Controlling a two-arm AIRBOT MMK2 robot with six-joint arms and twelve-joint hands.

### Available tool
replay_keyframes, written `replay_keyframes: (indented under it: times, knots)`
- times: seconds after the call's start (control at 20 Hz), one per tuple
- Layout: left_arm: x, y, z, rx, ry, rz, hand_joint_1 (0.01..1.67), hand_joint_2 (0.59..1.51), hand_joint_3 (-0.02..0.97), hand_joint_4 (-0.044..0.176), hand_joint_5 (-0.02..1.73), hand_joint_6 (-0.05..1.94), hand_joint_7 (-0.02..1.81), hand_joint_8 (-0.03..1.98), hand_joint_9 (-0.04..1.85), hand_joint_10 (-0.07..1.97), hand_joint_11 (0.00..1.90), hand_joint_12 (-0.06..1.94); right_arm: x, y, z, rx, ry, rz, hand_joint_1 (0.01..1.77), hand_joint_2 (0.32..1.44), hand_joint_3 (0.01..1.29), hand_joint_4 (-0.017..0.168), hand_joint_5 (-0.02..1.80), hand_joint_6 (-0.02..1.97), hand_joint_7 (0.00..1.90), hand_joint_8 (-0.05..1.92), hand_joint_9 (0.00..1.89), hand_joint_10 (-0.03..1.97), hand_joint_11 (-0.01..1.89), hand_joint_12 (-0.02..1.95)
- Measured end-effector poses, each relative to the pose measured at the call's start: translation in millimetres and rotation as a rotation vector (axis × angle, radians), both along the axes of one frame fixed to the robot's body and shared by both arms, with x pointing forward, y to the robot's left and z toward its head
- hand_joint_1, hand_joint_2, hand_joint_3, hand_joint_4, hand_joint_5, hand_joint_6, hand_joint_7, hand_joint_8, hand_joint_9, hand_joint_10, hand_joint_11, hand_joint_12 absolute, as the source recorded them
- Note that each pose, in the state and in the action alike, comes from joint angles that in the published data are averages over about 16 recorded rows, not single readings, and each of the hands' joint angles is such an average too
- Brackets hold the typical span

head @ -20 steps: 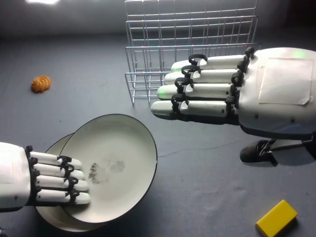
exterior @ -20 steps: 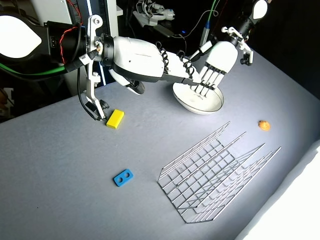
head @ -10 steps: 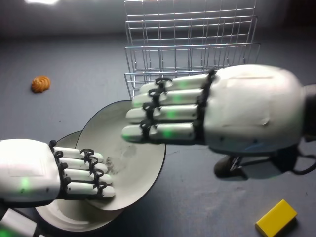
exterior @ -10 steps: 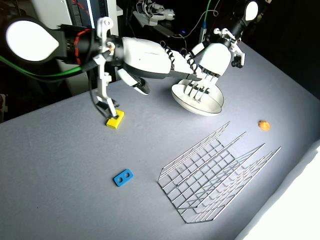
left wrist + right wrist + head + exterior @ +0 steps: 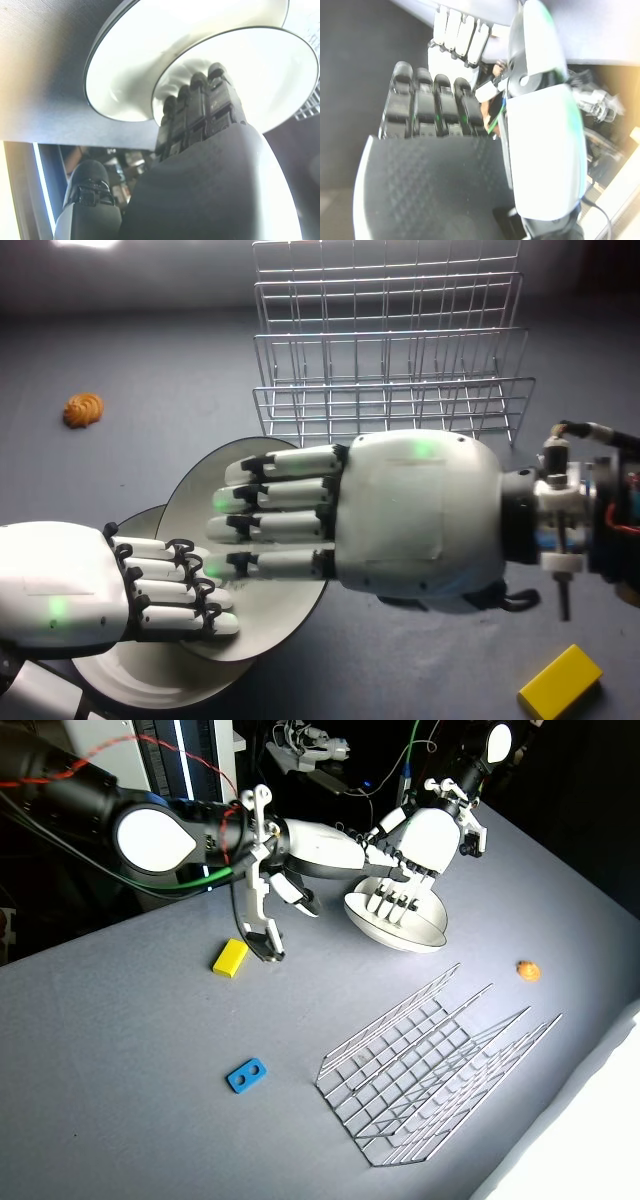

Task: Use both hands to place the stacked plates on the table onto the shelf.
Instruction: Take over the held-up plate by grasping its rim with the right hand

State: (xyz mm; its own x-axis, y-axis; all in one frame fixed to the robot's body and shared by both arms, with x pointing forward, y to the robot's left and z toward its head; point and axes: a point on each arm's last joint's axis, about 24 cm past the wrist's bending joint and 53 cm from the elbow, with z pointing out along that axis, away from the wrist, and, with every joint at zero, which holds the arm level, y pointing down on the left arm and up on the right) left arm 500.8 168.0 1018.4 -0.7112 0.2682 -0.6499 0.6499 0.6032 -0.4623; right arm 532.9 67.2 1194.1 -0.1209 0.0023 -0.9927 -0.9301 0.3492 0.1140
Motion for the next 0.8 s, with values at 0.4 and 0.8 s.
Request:
replay_keyframes:
  times: [0.4,0.8]
  knots:
    - [0.8,-0.2,0.2,-0.005,0.001,0.001,0.02,1.157,0.007,0.001,0.12,0.0,0.08,0.0,0.07,0.01,0.03,0.0,18.2,24.7,-22.8,-0.038,-0.037,-0.018,1.22,1.01,0.02,0.006,0.12,0.02,0.09,0.01,0.09,0.0,0.01,0.39]
    - [1.6,0.1,0.1,-0.01,0.003,0.001,0.02,1.152,0.007,0.0,0.12,0.0,0.08,-0.01,0.09,0.01,0.03,0.02,28.5,46.7,-33.4,-0.038,-0.038,-0.027,1.1,1.02,0.02,0.003,0.33,0.04,0.33,0.0,0.32,0.01,0.13,0.61]
